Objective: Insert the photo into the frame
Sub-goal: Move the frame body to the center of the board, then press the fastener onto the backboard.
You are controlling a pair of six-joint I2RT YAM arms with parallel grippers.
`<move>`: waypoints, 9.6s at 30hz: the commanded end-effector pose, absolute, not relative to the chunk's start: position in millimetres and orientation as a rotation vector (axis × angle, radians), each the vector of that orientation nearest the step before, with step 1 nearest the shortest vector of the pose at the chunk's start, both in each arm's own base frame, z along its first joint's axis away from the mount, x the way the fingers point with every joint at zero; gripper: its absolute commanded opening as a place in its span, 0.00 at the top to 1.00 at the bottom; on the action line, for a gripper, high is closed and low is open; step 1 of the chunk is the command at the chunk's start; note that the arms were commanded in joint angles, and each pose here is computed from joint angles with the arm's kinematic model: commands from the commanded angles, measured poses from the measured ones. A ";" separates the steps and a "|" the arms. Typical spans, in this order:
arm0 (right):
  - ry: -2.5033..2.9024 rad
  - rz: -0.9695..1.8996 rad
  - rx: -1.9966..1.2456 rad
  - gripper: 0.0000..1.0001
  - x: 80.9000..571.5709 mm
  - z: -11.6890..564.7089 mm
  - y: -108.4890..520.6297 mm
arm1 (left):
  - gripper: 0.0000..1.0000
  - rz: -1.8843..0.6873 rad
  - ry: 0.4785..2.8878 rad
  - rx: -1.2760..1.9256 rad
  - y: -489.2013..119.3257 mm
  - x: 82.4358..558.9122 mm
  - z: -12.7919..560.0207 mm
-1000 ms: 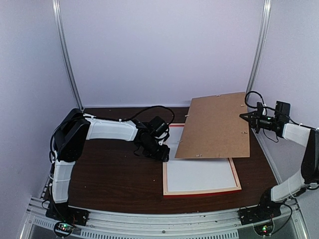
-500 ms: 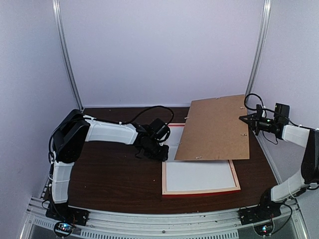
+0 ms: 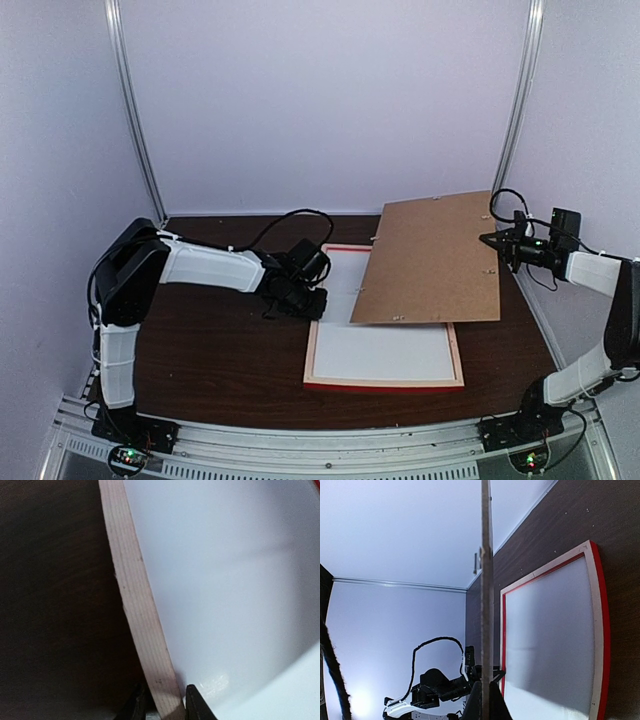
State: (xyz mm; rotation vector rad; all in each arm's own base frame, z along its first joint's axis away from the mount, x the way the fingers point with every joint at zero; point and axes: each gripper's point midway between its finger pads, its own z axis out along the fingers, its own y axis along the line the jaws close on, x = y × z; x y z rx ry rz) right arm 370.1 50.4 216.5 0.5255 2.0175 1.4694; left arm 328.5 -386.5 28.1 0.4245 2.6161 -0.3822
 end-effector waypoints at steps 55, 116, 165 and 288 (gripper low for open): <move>2.130 1.729 0.108 1.00 355.2 218.3 222.2 | 0.29 -0.408 2.498 0.120 -225.4 286.7 124.9; 2.174 1.817 0.116 1.00 344.5 170.6 265.7 | 0.20 -0.607 2.441 0.690 -328.9 366.6 101.3; 2.208 1.695 0.207 1.00 332.5 152.8 249.1 | 0.10 -0.672 2.519 0.431 -285.3 314.8 89.8; 2.223 1.594 0.201 1.00 338.3 154.7 265.9 | 0.06 -0.524 2.506 0.100 -215.3 338.8 97.7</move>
